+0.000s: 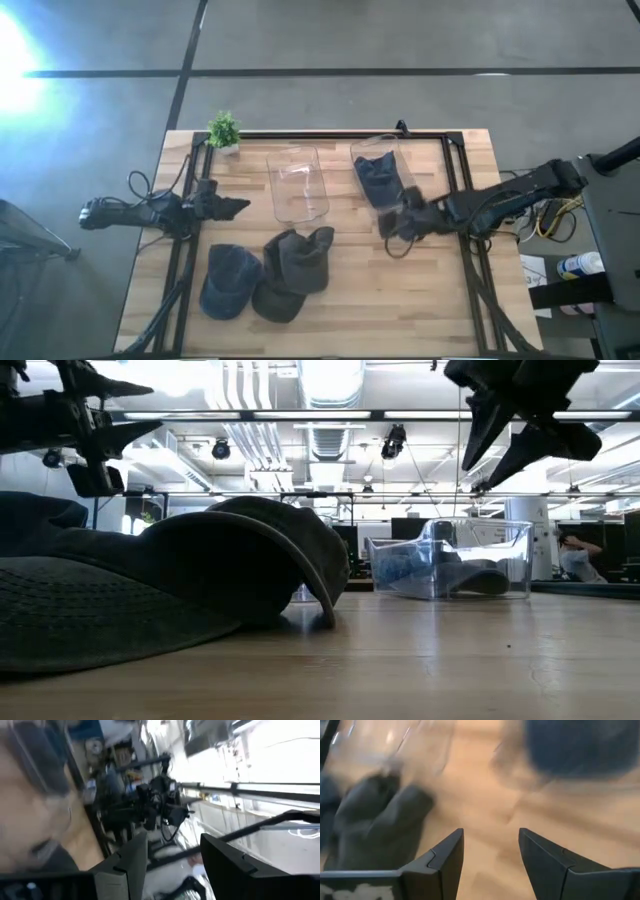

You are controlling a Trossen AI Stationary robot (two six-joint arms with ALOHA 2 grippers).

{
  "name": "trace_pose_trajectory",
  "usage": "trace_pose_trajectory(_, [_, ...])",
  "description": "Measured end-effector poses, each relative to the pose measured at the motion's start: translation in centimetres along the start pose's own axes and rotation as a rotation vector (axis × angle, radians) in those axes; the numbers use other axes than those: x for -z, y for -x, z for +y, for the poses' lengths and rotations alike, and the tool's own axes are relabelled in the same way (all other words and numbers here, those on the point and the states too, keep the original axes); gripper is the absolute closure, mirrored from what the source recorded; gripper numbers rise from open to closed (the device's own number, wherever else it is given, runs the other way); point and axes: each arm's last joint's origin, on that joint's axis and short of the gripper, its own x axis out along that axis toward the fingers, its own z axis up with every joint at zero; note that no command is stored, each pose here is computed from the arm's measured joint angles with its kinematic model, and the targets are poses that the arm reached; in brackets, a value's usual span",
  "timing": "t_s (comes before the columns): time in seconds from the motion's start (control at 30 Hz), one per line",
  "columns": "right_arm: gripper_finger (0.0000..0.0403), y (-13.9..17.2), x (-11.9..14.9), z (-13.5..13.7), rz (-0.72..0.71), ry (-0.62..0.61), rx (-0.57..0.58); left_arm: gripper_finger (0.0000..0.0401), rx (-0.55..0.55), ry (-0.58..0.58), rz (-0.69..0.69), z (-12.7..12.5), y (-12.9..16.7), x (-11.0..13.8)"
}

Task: Pick & Place hat
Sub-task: Put the blue cap into the right transparent bin

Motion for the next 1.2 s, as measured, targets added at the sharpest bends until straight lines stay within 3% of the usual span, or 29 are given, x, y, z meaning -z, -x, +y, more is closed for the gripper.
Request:
trace_pose_trajectory(0.13, [0.0218, -1.4, 2.9, 2.0, 0.139, 0.037, -0.101, 0.0224, -0.117, 0.033, 0.170, 0.2, -0.6, 0.8])
trace_pose_trajectory(0.27, [0.0218, -2.9, 5.6, 4.4, 0.190, 0.082, -0.246, 0.0225, -0.375, -0.001, 0.412, -0.6, -1.1, 1.5])
trace_pose_trajectory(0.4, [0.0218, -4.2, 7.7, 5.7, 0.205, 0.139, -0.284, 0.0225, -0.658, -0.099, 0.640, -2.7, -1.3, 1.9])
trace_pose_trajectory(0.57, [0.0218, -5.3, 10.1, 6.8, 0.222, 0.237, -0.262, 0.0225, -0.829, -0.305, 0.865, -6.0, -2.9, 2.5])
trace_pose_trajectory(0.73, [0.0218, -6.1, 11.8, 8.2, 0.236, 0.272, -0.269, 0.0225, -0.874, -0.434, 1.118, -7.3, -5.0, 5.1])
trace_pose_trajectory(0.97, [0.0218, -7.4, 13.0, 11.4, 0.236, 0.216, -0.356, 0.0225, -0.957, -0.544, 1.502, -5.3, -4.2, 10.2])
trace_pose_trajectory(1.07, [0.0218, -8.3, 12.8, 12.7, 0.193, 0.152, -0.355, 0.0225, -0.973, -0.606, 1.537, -4.5, -3.3, 11.7])
trace_pose_trajectory(1.2, [0.0218, -9.9, 12.6, 14.6, 0.192, 0.116, -0.362, 0.0225, -0.969, -0.667, 1.467, -3.2, -2.6, 13.0])
